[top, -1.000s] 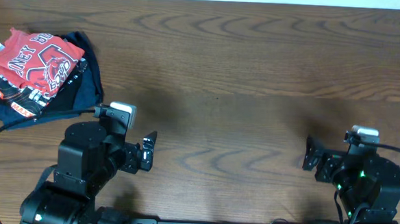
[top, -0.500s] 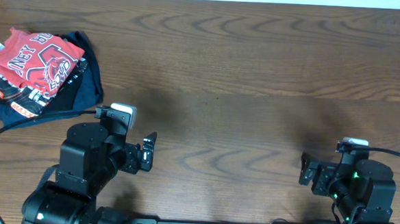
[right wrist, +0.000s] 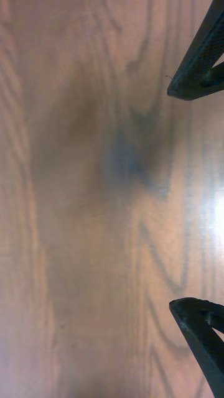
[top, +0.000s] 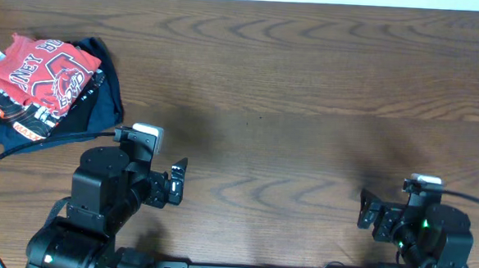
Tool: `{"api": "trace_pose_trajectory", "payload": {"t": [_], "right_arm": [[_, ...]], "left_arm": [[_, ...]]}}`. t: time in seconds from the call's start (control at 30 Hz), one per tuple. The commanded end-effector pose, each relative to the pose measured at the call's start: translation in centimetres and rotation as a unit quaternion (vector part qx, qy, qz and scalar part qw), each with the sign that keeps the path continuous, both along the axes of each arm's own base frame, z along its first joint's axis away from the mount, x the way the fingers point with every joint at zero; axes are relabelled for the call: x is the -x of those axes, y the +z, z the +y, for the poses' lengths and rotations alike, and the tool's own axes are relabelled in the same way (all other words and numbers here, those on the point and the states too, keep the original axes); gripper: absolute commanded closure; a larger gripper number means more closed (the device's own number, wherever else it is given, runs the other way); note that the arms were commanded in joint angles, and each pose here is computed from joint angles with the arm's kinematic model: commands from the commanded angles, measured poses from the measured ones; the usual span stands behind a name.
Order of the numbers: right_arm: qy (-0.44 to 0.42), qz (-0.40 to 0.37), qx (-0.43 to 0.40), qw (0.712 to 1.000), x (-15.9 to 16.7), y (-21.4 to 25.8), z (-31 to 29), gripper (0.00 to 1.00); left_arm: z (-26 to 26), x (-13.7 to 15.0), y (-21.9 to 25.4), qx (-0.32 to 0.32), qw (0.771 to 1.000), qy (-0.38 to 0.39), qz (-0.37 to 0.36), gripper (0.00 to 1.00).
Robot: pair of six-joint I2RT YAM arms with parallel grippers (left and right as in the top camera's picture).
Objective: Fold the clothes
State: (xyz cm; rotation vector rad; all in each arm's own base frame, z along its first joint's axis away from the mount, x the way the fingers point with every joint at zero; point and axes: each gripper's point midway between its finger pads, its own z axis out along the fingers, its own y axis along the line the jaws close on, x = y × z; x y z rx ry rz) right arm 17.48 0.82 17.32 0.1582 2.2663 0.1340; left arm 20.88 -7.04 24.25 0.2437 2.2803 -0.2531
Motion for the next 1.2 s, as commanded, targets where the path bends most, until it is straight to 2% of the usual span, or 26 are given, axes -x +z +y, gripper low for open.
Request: {"api": "trace_pose_trajectory", "payload": {"t": [0.0,0.13,0.27,0.6,0.8,1.17], "right_arm": [[0.01,-0.043,0.005,0.999,-0.6,-0.7,0.2,0.01],[0.025,-0.139,0.013,0.99,-2.6,-0.5,0.5,0.01],[0.071,-0.233,0.043,0.969,-4.0,0.6,1.5,0.01],[0.073,-0.35,0.091,0.929,-7.1,0.4,1.3,0.01],[0.077,-0.317,0.1,0.94,-7.0,-1.4,1.2,0.01],[0.077,-0.318,0.1,0.94,-7.1,-1.4,1.2,0.01]], "left_arm": [[0.1,0.0,0.0,0.003,1.0,0.007,-0.001,0.02],[0.1,0.0,0.0,0.003,1.0,0.008,-0.001,0.02],[0.1,0.0,0.0,0.003,1.0,0.008,-0.001,0.02],[0.1,0.0,0.0,0.003,1.0,0.008,-0.001,0.02],[0.1,0.0,0.0,0.003,1.0,0.008,-0.001,0.02],[0.1,0.0,0.0,0.003,1.0,0.007,-0.001,0.02]]}}
